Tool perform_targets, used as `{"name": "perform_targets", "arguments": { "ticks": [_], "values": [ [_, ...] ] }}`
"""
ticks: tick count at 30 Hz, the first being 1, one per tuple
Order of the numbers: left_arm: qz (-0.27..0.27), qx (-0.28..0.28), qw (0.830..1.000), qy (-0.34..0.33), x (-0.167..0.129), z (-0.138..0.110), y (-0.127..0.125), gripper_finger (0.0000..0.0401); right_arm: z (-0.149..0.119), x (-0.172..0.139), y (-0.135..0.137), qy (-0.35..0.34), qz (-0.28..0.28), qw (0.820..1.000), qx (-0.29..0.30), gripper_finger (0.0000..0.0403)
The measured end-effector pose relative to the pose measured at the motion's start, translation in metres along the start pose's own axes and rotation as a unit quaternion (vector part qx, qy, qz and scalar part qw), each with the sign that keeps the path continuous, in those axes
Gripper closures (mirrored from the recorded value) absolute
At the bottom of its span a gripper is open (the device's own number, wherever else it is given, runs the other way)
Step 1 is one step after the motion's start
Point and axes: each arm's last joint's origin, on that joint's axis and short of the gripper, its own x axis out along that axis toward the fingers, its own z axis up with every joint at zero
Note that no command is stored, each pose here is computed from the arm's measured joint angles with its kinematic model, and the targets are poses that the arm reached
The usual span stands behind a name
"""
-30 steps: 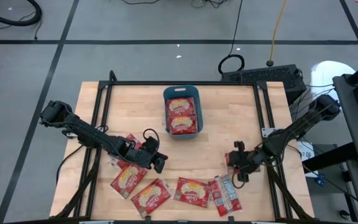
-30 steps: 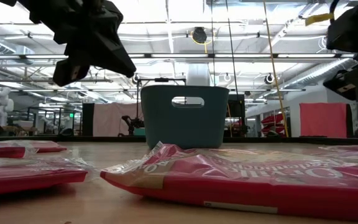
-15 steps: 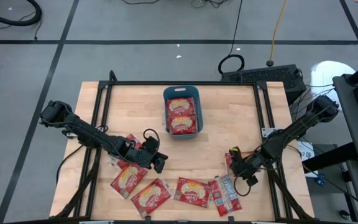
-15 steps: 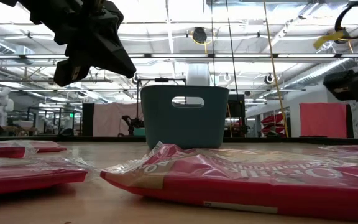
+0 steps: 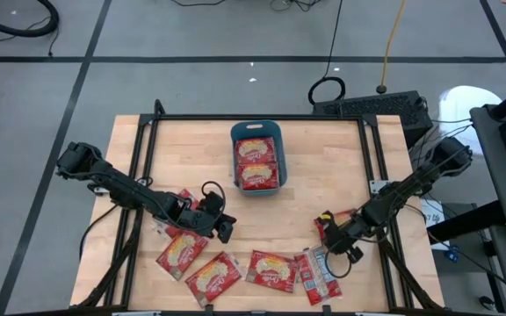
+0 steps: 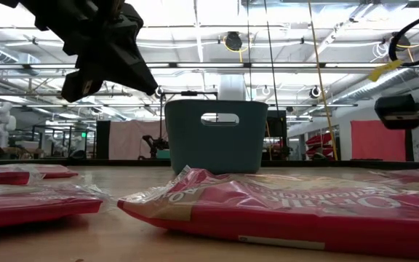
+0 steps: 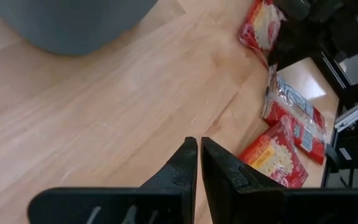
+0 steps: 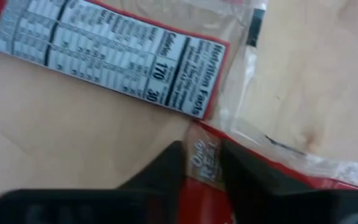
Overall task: Sort popcorn bags into baskets
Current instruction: Put the red popcorn bag into the blue bin
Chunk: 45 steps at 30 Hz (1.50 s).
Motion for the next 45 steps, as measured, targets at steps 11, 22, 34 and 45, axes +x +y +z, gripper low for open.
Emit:
{"name": "perform_targets", "arguments": {
  "ticks": [11, 22, 34, 45],
  "values": [
    [-0.016, -0.015, 1.000, -0.016, 0.002, 0.007, -0.002, 0.0375, 0.007, -0.011, -0.009, -0.038, -0.063, 0.995, 0.071, 0.0401],
    [-0.017, -0.011, 0.999, -0.025, 0.003, 0.010, -0.002, 0.0375, 0.004, -0.023, -0.058, -0.082, -0.134, 0.925, 0.346, 0.0403],
    [-0.017, -0.012, 0.999, -0.025, 0.003, 0.010, -0.002, 0.0375, -0.003, -0.068, -0.084, -0.116, -0.131, 0.857, 0.484, 0.0367],
    [-0.016, -0.005, 1.000, -0.021, 0.002, 0.008, -0.002, 0.0375, -0.010, -0.073, -0.032, 0.002, 0.019, 0.824, 0.566, 0.0200]
  ]
}}
